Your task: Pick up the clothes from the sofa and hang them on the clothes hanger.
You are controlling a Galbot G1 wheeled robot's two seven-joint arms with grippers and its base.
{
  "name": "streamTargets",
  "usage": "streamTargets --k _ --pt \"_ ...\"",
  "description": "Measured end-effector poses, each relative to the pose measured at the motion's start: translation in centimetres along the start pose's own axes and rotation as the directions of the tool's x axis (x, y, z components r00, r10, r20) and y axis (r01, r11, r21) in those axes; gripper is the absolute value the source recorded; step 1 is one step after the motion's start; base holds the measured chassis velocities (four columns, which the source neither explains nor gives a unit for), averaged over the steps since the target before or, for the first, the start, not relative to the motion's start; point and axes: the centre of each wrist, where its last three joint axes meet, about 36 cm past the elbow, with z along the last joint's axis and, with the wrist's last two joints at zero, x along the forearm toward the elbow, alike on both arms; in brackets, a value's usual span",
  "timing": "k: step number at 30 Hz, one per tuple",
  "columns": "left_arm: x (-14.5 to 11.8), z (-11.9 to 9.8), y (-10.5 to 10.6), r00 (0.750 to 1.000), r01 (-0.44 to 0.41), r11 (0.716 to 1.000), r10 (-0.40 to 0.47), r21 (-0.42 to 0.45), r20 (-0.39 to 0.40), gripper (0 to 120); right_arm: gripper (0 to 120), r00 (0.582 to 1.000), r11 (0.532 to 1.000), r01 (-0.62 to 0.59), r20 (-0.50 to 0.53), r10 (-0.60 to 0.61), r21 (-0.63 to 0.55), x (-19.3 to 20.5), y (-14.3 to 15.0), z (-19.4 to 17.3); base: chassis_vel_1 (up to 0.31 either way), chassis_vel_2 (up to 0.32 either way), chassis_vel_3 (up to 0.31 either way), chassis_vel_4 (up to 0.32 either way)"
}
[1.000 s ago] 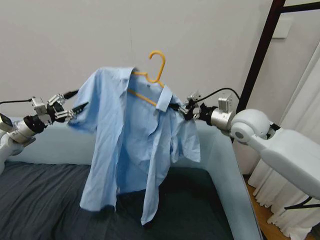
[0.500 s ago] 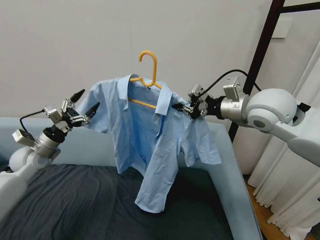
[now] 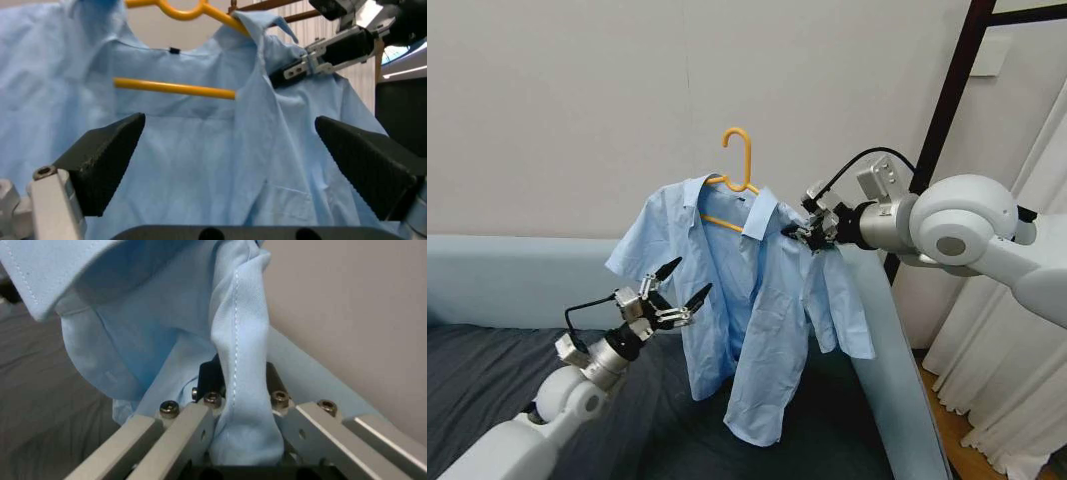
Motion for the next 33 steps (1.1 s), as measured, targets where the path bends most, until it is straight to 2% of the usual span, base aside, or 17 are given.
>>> streamTargets --k 7,10,11,15,17,22,23,26,28,32,33 --pt "-2.9 2.5 -0.9 0.999 0.001 1.000 -0.001 -0.024 -0.033 99 1 1.000 1.000 -0.008 0.001 0.008 0.006 -0.3 0.4 -0.3 0.000 0.000 0.000 0.000" --pt "-4.0 3.2 -0.6 0.999 0.026 0.999 -0.027 -0.030 -0.035 88 1 1.000 1.000 -0.006 0.002 0.006 0.015 -0.4 0.4 -0.4 0.000 0.000 0.000 0.000" --pt "-4.0 3.2 -0.6 0.999 0.026 0.999 -0.027 -0.030 -0.035 88 1 1.000 1.000 -0.006 0.002 0.006 0.015 -0.4 0.4 -0.4 0.000 0.000 0.000 0.000" --pt "-4.3 3.4 0.0 0.999 0.027 0.999 -0.028 -0.034 -0.037 70 1 1.000 1.000 0.001 0.004 -0.001 0.025 -0.6 0.5 -0.4 0.000 0.000 0.000 0.000" --pt "-4.4 3.3 0.1 0.999 0.026 0.999 -0.027 -0.035 -0.035 66 1 1.000 1.000 0.002 0.004 -0.002 0.027 -0.6 0.5 -0.4 0.000 0.000 0.000 0.000" --pt "-4.7 3.3 0.2 0.999 0.020 0.999 -0.021 -0.032 -0.027 43 1 1.000 1.000 0.005 0.006 -0.005 0.030 -0.7 0.6 -0.4 0.000 0.000 0.000 0.000" --pt "-4.7 3.3 0.2 0.999 0.020 0.999 -0.021 -0.032 -0.027 43 1 1.000 1.000 0.005 0.006 -0.005 0.030 -0.7 0.6 -0.4 0.000 0.000 0.000 0.000" --pt "-4.8 3.4 0.1 1.000 0.016 0.999 -0.016 -0.029 -0.025 29 1 1.000 1.000 0.006 0.007 -0.006 0.031 -0.7 0.5 -0.3 0.000 0.000 0.000 0.000" --pt "-4.8 3.3 0.2 1.000 0.016 0.999 -0.017 -0.029 -0.024 26 1 1.000 0.999 0.007 0.007 -0.007 0.031 -0.7 0.5 -0.3 0.000 0.000 0.000 0.000" --pt "-5.1 2.7 0.4 1.000 0.028 0.999 -0.029 -0.036 -0.006 8 1 1.000 0.999 0.002 0.009 -0.003 0.038 -0.6 0.5 -0.5 0.000 0.000 0.000 0.000" --pt "-5.1 2.7 0.4 1.000 0.028 0.999 -0.029 -0.036 -0.006 8 1 1.000 0.999 0.002 0.009 -0.003 0.038 -0.6 0.5 -0.5 0.000 0.000 0.000 0.000"
